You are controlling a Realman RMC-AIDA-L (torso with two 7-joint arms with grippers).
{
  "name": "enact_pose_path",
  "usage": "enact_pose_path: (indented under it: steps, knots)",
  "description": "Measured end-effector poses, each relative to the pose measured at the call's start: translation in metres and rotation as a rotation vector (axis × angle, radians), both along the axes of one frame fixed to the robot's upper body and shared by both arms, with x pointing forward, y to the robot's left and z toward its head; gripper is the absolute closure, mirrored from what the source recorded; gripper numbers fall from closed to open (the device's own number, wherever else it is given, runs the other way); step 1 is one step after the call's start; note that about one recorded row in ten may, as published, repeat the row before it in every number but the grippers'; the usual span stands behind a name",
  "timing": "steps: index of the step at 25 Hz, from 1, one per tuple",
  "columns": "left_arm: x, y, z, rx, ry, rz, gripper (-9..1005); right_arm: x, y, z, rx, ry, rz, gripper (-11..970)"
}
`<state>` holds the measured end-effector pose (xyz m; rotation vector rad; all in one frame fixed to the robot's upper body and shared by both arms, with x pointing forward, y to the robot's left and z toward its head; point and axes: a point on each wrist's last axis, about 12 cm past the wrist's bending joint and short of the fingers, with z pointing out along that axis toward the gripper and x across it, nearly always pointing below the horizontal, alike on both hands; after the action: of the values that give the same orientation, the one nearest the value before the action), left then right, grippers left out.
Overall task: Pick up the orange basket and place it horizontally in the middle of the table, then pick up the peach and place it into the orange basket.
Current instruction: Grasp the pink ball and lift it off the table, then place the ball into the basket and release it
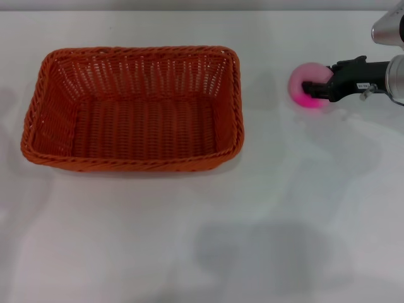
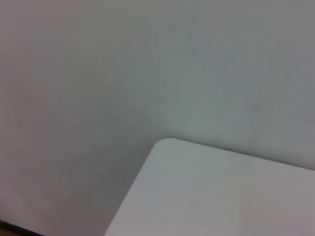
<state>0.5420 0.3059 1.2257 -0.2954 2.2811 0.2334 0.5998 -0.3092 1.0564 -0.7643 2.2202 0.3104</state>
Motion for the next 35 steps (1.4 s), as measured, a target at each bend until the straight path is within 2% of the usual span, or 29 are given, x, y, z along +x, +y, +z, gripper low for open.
enact_pose_path:
  steps: [6, 11, 24, 35]
  knots:
    - [0.001, 0.001, -0.001, 0.0, 0.002, 0.002, 510, 0.0, -0.001, 0.002, 0.006, 0.006, 0.015, 443]
    - [0.001, 0.001, 0.0, 0.003, -0.002, 0.002, 510, 0.0, -0.001, 0.004, 0.012, 0.003, 0.018, 504]
    - [0.0, 0.001, 0.002, 0.008, -0.007, 0.002, 511, -0.004, -0.012, 0.027, 0.027, -0.06, 0.009, 593]
    - [0.001, -0.001, 0.0, 0.003, -0.001, -0.005, 511, -0.011, -0.013, 0.073, 0.076, -0.18, 0.086, 687]
